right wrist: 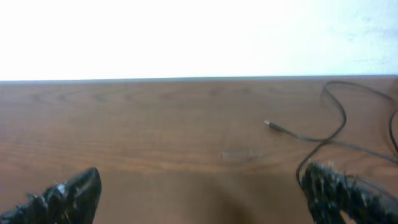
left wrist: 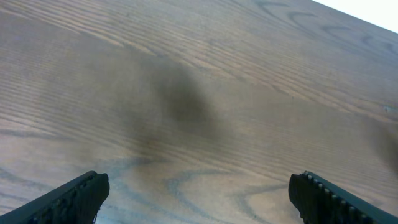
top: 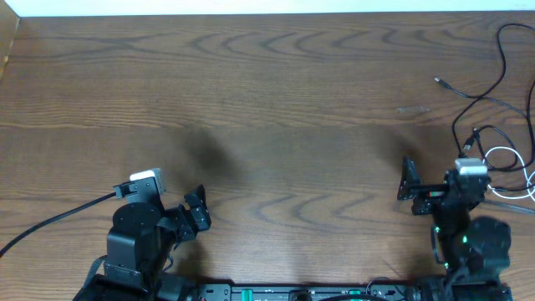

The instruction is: Untangle cables

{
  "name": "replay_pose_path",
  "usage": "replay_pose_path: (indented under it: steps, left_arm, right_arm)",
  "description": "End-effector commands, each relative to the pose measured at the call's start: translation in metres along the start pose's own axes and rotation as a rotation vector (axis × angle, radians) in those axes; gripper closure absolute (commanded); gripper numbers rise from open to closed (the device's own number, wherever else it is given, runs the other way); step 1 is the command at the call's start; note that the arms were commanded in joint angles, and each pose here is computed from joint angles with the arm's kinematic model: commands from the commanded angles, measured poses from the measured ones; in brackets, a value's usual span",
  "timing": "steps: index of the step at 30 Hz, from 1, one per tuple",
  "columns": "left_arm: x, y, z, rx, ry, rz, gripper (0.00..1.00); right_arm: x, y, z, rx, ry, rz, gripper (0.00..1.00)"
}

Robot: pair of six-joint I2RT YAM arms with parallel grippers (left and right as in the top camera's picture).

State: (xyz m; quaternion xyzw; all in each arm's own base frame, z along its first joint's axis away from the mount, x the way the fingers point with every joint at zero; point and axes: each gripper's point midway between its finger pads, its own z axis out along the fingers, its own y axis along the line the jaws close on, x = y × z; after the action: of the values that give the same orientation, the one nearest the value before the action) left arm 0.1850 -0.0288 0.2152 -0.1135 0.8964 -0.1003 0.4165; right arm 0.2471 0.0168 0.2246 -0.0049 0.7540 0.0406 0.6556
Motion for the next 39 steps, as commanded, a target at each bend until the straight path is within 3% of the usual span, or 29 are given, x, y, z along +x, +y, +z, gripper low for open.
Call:
replay_pose_path:
  steps: [1, 8, 11, 16, 21, 39]
  left_arm:
    - [0.0, 0.003, 0.001, -0.015, -0.003, 0.0, 0.02]
    - [0.0, 0.003, 0.001, -0.015, -0.003, 0.0, 0.02]
    - [0.0, 0.003, 0.001, -0.015, -0.003, 0.0, 0.02]
    - [0.0, 0.003, 0.001, -0.015, -0.003, 0.0, 0.02]
    - [0.0, 0.003, 0.001, -0.015, -0.003, 0.0, 0.02]
    - [0.0, 0.003, 0.001, -0.015, -0.003, 0.0, 0.02]
  right_arm:
    - [-0.004, 0.001, -0.004, -0.014, -0.125, -0.02, 0.01]
    - [-0.008, 0.0, -0.009, -0.016, -0.352, -0.022, 0.01]
    - [-0.007, 0.0, -0.009, -0.013, -0.374, -0.039, 0.01]
    - [0.01, 0.001, -0.003, -0.007, -0.301, -0.147, 0.01]
    - [0.067, -0.002, 0.008, -0.013, -0.066, -0.146, 0.01]
    - [0.067, -0.001, 0.008, -0.018, -0.064, -0.167, 0.01]
